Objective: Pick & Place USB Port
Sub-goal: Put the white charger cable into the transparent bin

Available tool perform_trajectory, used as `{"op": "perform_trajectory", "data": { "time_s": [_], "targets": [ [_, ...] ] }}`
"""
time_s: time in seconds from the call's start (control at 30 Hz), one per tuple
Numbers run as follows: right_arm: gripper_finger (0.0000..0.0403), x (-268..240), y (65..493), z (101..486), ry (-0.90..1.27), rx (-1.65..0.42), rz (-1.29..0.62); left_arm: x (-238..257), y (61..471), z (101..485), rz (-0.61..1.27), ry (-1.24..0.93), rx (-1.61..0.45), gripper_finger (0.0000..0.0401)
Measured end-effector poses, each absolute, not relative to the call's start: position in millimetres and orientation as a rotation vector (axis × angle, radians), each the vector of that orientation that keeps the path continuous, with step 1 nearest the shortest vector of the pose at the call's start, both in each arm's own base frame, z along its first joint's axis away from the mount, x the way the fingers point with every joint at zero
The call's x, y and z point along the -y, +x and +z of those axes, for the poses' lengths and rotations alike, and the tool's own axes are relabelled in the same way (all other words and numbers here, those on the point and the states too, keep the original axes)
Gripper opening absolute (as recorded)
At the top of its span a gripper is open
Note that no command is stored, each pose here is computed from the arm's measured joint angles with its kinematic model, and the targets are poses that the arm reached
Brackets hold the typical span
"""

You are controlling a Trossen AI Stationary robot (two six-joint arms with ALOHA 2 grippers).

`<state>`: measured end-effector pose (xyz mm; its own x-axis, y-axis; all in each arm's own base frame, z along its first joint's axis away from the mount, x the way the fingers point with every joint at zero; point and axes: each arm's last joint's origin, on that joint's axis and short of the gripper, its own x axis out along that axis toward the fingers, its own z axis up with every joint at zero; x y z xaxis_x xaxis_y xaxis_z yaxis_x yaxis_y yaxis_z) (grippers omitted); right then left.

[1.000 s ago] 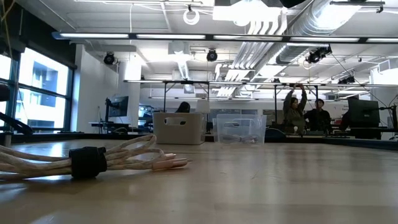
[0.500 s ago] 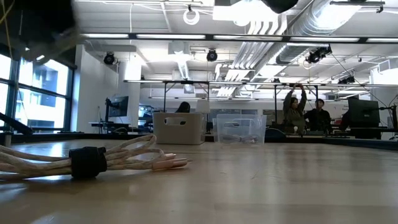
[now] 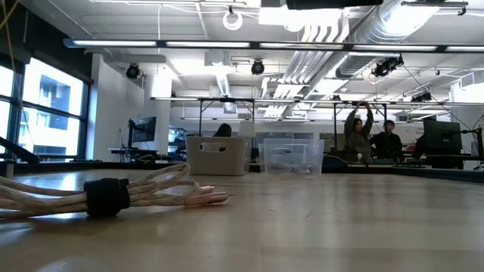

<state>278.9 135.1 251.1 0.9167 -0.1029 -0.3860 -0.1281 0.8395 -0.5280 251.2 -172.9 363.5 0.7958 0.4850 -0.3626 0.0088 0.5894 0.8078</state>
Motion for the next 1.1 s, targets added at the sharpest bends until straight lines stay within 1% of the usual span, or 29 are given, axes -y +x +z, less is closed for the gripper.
{"op": "perform_trajectory", "data": {
  "time_s": [0.13,0.27,0.33,0.4,0.53,0.67,0.83,1.1],
  "targets": [
    [0.0108,-134.8,278.3,252.9,-0.628,-0.410,-0.067,159.5,249.5,364.7,0.334,0.874,-0.584,0.0000],
    [0.0108,-134.5,277.1,253.5,-0.656,-0.413,-0.138,127.7,260.5,362.1,0.320,0.818,-0.607,0.0000],
    [0.0108,-133.0,277.2,254.5,-0.657,-0.412,-0.191,110.5,271.5,354.9,0.257,0.785,-0.609,0.0000],
    [0.0108,-131.5,277.0,255.3,-0.649,-0.411,-0.249,95.3,283.4,346.8,0.155,0.757,-0.570,0.0000],
    [0.0108,-128.9,277.2,255.7,-0.609,-0.407,-0.314,70.4,302.5,334.8,-0.037,0.698,-0.395,0.0000],
    [0.0108,-125.8,277.1,256.4,-0.573,-0.400,-0.392,51.4,309.8,325.6,-0.104,0.654,-0.310,0.0000],
    [0.0108,-123.3,275.9,257.6,-0.584,-0.399,-0.492,47.3,312.5,327.2,-0.161,0.650,-0.224,0.0000],
    [0.0108,-114.6,281.3,256.9,-0.557,-0.408,-0.452,47.9,313.3,330.6,-0.180,0.780,-0.173,0.0000]
  ]
}}
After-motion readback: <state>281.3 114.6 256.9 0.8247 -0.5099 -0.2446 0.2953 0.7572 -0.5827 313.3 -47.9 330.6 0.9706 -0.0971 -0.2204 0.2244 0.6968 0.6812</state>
